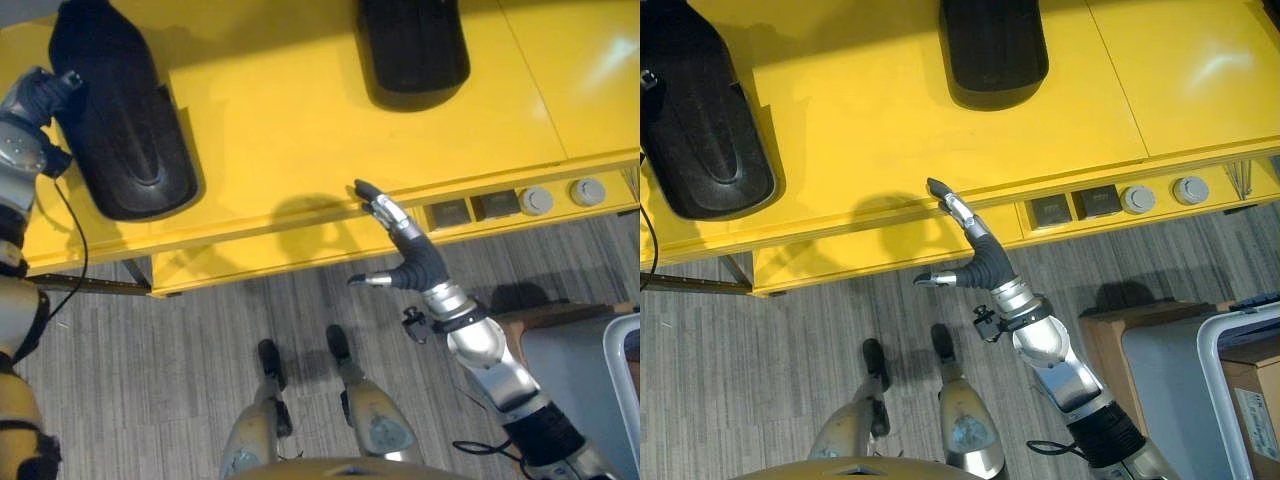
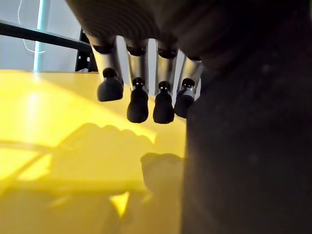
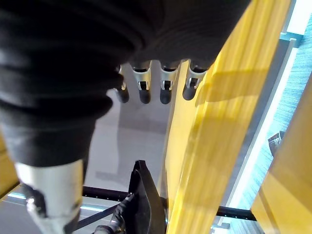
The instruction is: Move parts from the plastic box to the shelf.
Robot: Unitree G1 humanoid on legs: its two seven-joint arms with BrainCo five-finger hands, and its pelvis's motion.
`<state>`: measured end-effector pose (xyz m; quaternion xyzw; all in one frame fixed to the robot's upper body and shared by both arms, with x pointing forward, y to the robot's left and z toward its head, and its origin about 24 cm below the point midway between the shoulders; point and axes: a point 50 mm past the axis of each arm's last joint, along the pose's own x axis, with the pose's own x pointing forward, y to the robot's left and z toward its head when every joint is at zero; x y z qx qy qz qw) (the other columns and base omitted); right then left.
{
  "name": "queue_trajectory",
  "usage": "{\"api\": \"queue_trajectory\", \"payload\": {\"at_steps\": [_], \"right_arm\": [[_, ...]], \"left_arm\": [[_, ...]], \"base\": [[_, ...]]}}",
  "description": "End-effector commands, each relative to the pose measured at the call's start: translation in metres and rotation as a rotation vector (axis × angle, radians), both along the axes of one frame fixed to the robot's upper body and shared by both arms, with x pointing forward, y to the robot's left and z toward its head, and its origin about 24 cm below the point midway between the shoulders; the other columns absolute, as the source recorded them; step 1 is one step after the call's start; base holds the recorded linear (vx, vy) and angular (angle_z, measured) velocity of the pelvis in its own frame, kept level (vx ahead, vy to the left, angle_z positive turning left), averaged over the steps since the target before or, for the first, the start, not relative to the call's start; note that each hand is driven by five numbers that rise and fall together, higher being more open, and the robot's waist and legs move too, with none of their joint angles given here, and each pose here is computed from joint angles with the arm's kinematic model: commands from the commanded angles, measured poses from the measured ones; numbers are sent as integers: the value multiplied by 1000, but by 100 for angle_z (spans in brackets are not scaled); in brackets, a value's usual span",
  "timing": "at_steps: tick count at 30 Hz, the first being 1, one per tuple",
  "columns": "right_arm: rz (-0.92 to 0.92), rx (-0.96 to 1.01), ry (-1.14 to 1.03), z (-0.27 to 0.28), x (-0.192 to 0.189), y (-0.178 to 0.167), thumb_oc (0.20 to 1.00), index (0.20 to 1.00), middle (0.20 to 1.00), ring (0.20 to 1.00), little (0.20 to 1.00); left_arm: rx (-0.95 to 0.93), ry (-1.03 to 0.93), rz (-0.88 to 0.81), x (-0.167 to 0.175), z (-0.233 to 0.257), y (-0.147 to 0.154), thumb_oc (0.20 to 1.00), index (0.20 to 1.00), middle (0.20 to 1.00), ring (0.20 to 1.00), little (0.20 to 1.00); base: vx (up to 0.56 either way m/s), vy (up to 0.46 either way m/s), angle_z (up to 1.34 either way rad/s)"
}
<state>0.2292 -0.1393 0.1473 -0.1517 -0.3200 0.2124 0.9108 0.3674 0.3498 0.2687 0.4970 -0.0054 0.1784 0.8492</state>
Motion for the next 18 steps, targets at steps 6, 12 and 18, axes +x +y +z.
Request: {"api": "queue_trajectory", "payload": {"at_steps": [6,12,18], "right_arm": [[-9,27,-124,18,-8,-4,1000,1000,1000,1000,1000],[-21,22,-152,19,-12,-5,1000,1000,1000,1000,1000],[-48,10,-190,20,-15,-6,1000,1000,1000,1000,1000]], "left_arm": [[133,-129,47,2,27,-8,1000,1000,1000,1000,1000],[150,-210,3,14,24,-33,1000,1000,1000,1000,1000],[95,-319,-58,26,22,-68,1000,1000,1000,1000,1000]], "base": [[0,0,0],[0,0,0],[0,0,0]]}}
